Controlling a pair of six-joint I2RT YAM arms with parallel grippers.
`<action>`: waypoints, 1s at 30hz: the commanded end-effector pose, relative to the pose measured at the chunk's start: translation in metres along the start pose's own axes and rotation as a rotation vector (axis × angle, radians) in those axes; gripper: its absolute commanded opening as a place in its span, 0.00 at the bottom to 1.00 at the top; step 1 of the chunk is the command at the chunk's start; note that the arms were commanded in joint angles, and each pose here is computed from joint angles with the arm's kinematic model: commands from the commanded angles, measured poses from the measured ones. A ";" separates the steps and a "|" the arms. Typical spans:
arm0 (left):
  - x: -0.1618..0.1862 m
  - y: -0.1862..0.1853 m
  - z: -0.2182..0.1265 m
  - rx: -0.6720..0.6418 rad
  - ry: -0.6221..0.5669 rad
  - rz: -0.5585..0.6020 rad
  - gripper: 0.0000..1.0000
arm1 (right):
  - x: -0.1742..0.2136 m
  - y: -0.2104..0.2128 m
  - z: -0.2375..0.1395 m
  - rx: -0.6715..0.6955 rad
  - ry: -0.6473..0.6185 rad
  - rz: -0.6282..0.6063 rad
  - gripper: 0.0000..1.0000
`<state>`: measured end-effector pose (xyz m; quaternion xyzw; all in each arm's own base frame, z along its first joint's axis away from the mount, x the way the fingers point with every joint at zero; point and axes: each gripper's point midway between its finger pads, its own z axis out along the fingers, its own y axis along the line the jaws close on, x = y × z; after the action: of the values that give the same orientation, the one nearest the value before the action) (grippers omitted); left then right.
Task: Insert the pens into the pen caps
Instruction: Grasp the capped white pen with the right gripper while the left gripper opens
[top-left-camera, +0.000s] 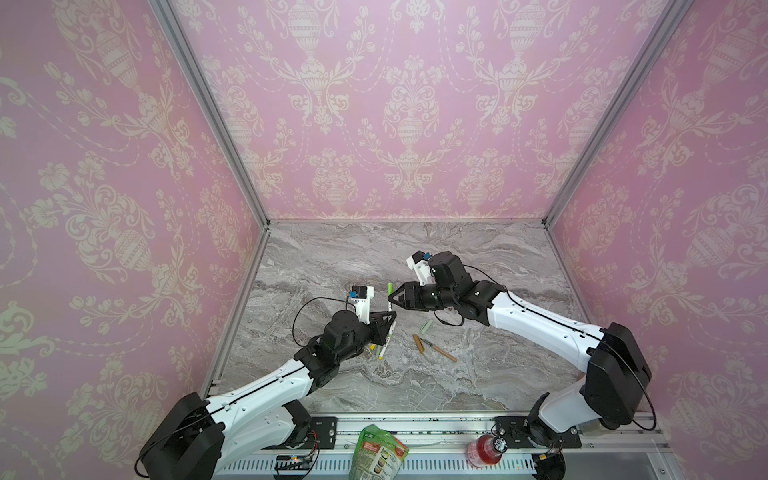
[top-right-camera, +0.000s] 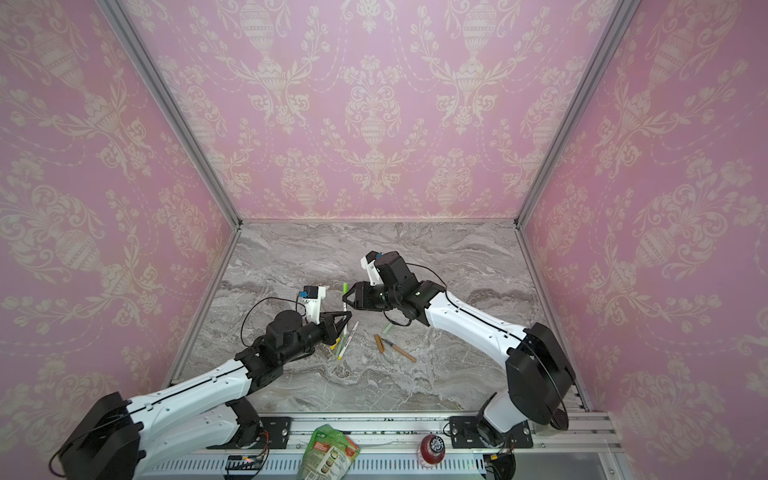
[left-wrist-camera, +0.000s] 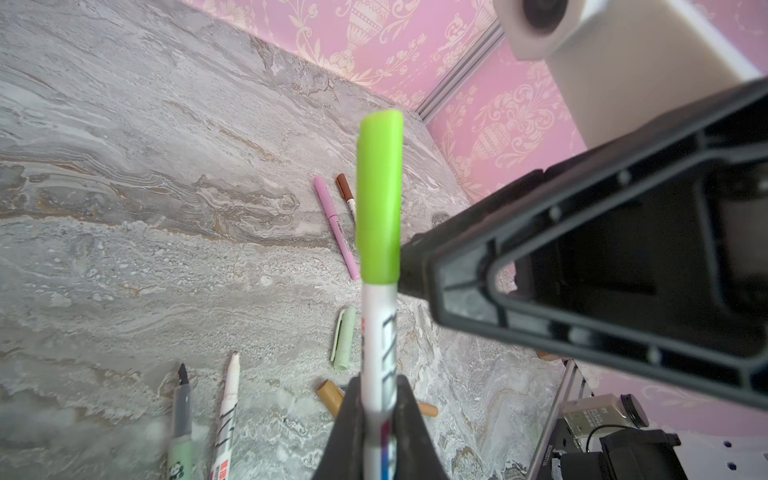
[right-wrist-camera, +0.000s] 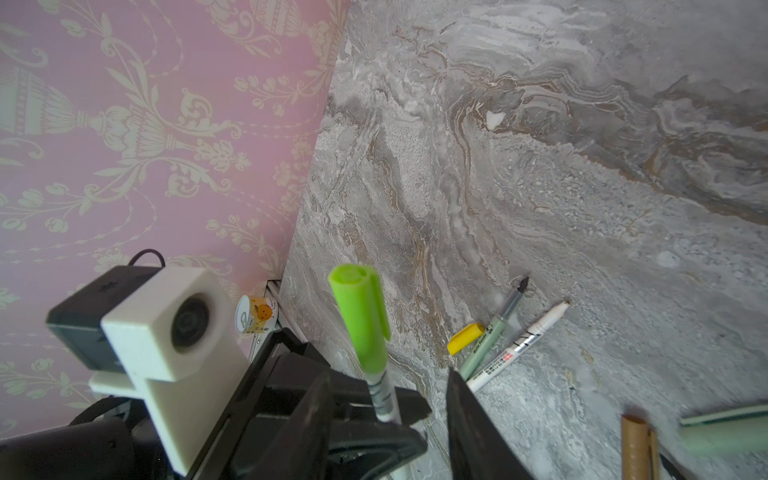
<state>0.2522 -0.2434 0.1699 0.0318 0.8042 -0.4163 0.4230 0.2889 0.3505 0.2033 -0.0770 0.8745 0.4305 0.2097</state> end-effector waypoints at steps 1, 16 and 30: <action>-0.015 -0.020 0.001 0.068 -0.035 -0.030 0.00 | 0.007 0.003 0.011 -0.032 0.016 0.004 0.41; -0.017 -0.016 0.005 0.054 -0.052 -0.058 0.00 | 0.011 -0.001 0.021 -0.007 0.028 0.017 0.07; 0.008 0.026 -0.042 -0.142 0.002 0.002 0.58 | -0.019 -0.115 -0.002 0.387 0.131 0.101 0.03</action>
<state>0.2375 -0.2200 0.1874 0.0039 0.7970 -0.4181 0.4358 0.3460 0.3019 0.1607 -0.0113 0.9256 0.3305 0.1841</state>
